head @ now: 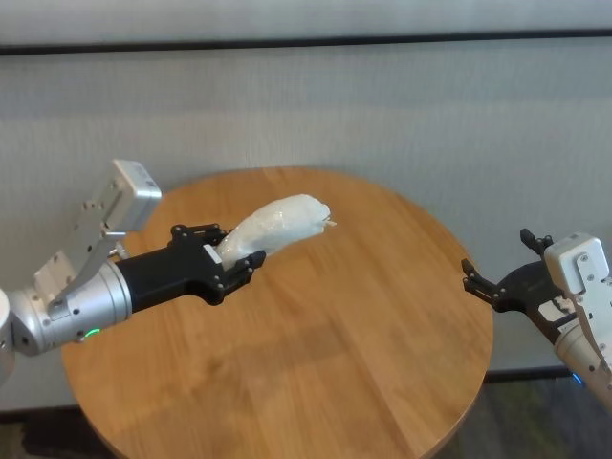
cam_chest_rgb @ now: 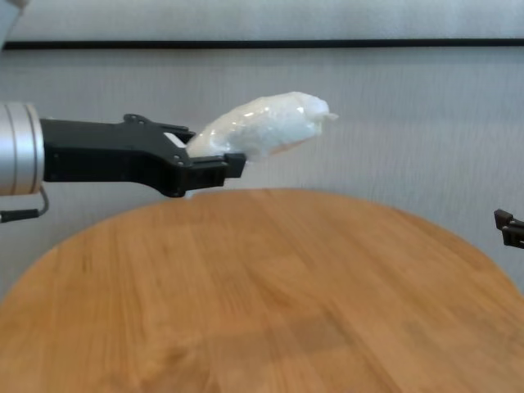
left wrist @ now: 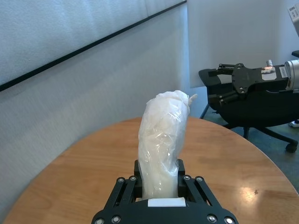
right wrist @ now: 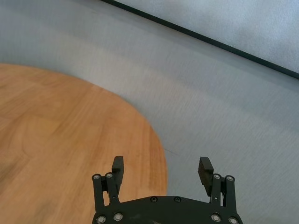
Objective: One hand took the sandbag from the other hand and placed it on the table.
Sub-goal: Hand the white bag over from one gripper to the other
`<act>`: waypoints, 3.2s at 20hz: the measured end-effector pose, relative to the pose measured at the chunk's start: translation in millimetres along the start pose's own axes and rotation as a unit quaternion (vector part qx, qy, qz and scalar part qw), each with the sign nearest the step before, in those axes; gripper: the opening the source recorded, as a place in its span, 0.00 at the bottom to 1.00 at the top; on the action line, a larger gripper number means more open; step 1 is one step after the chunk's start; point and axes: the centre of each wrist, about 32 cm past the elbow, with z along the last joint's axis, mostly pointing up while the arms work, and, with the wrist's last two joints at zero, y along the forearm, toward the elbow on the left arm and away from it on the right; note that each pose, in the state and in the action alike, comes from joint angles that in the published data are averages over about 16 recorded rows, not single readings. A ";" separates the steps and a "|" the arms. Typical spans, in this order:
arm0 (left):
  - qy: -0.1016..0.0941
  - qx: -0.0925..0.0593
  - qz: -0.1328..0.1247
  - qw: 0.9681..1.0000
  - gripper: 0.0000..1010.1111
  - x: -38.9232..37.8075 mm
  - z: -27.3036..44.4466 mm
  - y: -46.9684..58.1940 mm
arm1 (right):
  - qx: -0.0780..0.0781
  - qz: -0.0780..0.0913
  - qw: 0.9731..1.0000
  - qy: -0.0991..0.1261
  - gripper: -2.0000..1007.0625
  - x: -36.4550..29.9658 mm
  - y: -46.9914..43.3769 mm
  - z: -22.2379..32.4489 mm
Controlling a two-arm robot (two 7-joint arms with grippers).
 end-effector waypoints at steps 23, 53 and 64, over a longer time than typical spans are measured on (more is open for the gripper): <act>-0.010 -0.002 -0.010 1.000 0.41 -3.5 7.0 -8.8 | 0.000 0.000 1.000 0.000 1.00 0.0 0.0 0.0; -0.010 -0.002 -0.012 1.000 0.41 -2.9 5.9 -8.3 | 0.000 0.000 1.000 0.000 1.00 0.0 0.0 0.0; -0.010 -0.002 -0.011 1.000 0.41 -2.8 5.9 -8.3 | 0.017 0.016 0.999 0.036 1.00 1.1 1.6 11.3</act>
